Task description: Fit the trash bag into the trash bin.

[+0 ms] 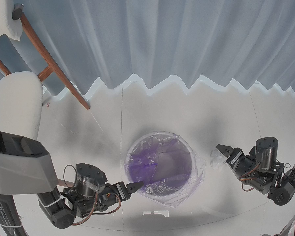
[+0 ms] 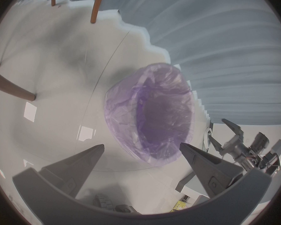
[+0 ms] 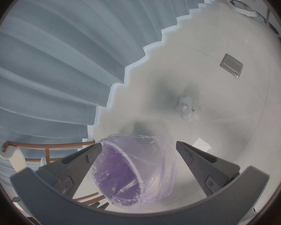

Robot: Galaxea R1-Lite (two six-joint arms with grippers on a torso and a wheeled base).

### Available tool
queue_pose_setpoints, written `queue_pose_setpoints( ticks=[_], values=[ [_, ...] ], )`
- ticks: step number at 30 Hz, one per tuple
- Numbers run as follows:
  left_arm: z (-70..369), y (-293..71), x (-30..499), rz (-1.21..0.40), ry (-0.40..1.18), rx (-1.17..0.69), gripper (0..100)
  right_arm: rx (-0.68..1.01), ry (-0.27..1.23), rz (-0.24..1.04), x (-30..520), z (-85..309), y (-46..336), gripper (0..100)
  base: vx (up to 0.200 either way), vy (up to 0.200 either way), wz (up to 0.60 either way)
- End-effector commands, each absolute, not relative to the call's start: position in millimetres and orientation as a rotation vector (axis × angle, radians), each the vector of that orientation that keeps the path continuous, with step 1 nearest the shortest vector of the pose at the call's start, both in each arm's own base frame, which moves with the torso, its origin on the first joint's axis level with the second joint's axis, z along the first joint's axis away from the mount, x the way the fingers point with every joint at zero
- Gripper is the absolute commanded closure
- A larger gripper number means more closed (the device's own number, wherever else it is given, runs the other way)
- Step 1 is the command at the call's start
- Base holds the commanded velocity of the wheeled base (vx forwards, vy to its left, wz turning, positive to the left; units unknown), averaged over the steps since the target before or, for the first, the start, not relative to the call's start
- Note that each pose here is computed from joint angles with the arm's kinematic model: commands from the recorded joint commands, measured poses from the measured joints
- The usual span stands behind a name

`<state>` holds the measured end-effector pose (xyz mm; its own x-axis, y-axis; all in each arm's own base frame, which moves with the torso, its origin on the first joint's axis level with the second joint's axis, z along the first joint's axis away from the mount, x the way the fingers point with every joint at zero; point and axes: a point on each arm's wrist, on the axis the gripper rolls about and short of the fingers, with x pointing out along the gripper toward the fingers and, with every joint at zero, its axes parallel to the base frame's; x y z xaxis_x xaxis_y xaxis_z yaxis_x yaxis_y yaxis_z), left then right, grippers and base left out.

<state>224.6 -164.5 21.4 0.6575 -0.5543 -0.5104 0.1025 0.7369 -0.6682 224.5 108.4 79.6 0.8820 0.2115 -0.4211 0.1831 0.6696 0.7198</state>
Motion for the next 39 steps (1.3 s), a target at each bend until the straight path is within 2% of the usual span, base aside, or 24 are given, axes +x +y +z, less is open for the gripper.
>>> queue_pose_setpoints(
  ticks=[1, 10, 20, 21, 33, 39],
  values=[
    [11.5, -182.1, 249.3, -0.365, 0.802, -0.640, 0, 0.847, 0.487, -0.017, 205.8, 74.7, 95.0, 0, 0.000, 0.000, 0.00],
    [-0.6, -206.2, 286.1, -0.290, 0.835, -0.606, 0, 0.844, 0.483, -0.034, 203.8, 72.0, 93.6, 0, 0.000, 0.000, 0.00],
    [-14.6, -205.7, 294.3, -0.229, 0.856, -0.574, 0, 0.835, 0.501, -0.036, 198.6, 69.0, 93.3, 0, 0.000, 0.000, 0.00],
    [-20.2, -205.9, 296.5, -0.223, 0.862, -0.568, 100, 0.832, 0.505, -0.038, 196.9, 68.5, 92.4, 0, 0.000, 0.000, 0.00],
    [-15.6, -204.1, 298.9, -0.201, 0.828, -0.570, 100, 0.816, 0.530, -0.057, 187.6, 63.4, 87.3, 0, 0.000, 0.000, 0.00],
    [34.9, -183.0, 285.5, -0.251, 0.706, -0.501, 100, 0.834, 0.500, -0.037, 179.5, 63.2, 83.4, 0, 0.000, 0.000, 0.00]
  ],
)
